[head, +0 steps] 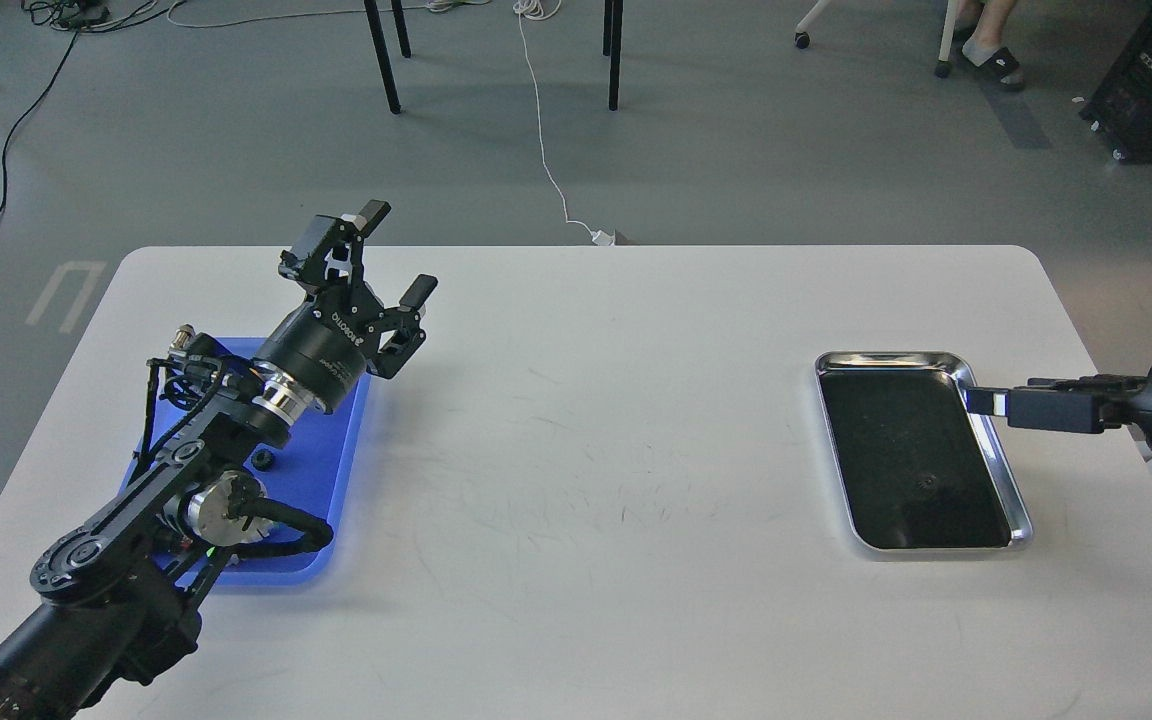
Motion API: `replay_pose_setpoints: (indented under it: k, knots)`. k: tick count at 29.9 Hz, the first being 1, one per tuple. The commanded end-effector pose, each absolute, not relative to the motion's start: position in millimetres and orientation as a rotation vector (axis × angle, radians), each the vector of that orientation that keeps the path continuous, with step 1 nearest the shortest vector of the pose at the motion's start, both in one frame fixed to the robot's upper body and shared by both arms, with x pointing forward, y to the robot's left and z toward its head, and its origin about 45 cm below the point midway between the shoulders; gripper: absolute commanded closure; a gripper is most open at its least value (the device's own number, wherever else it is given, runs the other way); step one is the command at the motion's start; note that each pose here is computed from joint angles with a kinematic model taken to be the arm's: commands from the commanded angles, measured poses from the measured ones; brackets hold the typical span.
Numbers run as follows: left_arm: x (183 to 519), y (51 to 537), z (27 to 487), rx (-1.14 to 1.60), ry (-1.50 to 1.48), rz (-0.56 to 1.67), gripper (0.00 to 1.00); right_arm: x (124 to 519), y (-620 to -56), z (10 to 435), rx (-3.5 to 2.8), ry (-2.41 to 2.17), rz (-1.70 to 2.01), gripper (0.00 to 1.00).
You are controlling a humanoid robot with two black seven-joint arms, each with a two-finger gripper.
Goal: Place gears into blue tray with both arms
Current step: 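Reach the right gripper into the metal tray again, then grasp a second small black gear with the right gripper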
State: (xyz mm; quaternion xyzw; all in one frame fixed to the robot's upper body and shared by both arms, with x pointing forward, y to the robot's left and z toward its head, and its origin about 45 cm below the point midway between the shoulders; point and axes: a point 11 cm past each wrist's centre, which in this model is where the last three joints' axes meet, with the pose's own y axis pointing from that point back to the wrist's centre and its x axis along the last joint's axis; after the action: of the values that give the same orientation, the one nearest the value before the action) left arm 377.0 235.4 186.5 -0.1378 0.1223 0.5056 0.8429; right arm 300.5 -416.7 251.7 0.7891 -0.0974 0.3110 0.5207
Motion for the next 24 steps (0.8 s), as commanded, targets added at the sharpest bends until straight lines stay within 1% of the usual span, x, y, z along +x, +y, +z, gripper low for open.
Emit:
replay_pose_setpoints:
  k: [1,5,10,24]
  knots:
    - [376.7,234.8,187.6,-0.295,0.257,1.066,0.02,300.7,-414.8,242.2,1.788,-0.083,0.797,0.01]
    - [376.6,231.4,187.2,-0.301,0.263,1.063,0.02,305.8,-402.4,239.1,1.788,-0.033,0.821,0.01]
    - [376.0,226.1,186.4,-0.307,0.271,1.055,0.02,306.9,-401.3,239.4,1.773,0.000,0.822,0.01]
    - [376.4,231.2,187.3,-0.302,0.263,1.060,0.02,306.8,-401.1,238.0,1.766,0.013,0.823,0.01]
